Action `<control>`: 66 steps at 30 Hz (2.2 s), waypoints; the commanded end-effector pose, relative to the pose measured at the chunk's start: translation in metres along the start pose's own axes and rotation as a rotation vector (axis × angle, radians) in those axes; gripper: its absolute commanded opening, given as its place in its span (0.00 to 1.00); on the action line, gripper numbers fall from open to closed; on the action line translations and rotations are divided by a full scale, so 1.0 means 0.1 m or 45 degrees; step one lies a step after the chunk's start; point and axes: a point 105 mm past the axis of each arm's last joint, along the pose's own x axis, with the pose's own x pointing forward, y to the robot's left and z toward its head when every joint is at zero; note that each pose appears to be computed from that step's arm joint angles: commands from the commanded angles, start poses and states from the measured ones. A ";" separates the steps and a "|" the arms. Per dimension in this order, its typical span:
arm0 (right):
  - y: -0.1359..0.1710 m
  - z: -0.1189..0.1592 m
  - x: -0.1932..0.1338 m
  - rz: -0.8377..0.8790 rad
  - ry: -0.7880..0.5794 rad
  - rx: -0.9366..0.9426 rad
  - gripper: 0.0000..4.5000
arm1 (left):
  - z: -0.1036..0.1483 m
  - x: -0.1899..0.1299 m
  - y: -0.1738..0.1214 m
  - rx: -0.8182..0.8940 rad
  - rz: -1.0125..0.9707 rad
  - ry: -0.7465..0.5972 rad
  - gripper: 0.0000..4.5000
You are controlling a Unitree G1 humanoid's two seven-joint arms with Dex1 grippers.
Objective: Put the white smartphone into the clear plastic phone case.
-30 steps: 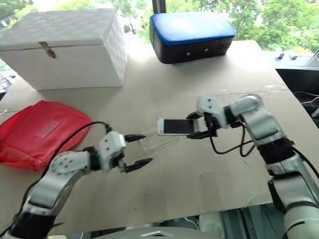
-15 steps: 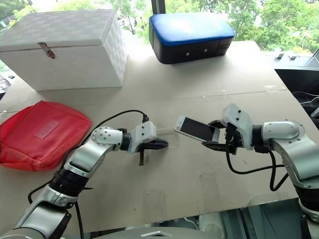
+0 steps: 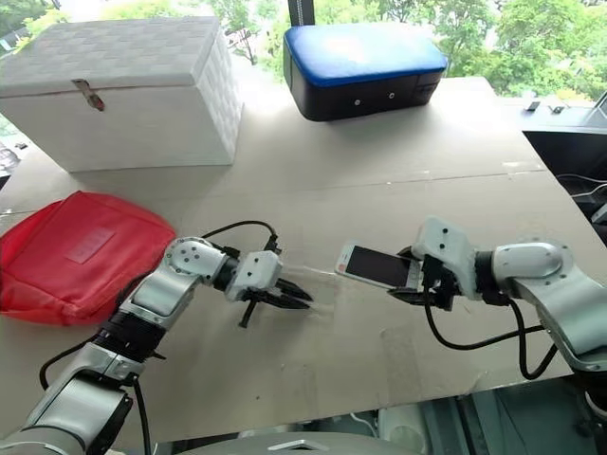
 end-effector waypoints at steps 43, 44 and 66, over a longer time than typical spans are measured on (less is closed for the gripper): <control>0.14 0.03 0.79 0.109 0.299 -0.071 0.66 | -0.20 -0.76 -0.22 -0.334 0.762 -0.043 0.80; 0.15 0.01 0.80 0.107 0.315 -0.074 0.66 | -0.19 -0.75 -0.22 -0.333 0.762 -0.045 0.80; 0.20 0.09 0.89 0.151 0.301 -0.092 0.66 | -0.17 -0.71 -0.27 -0.362 0.783 -0.052 0.80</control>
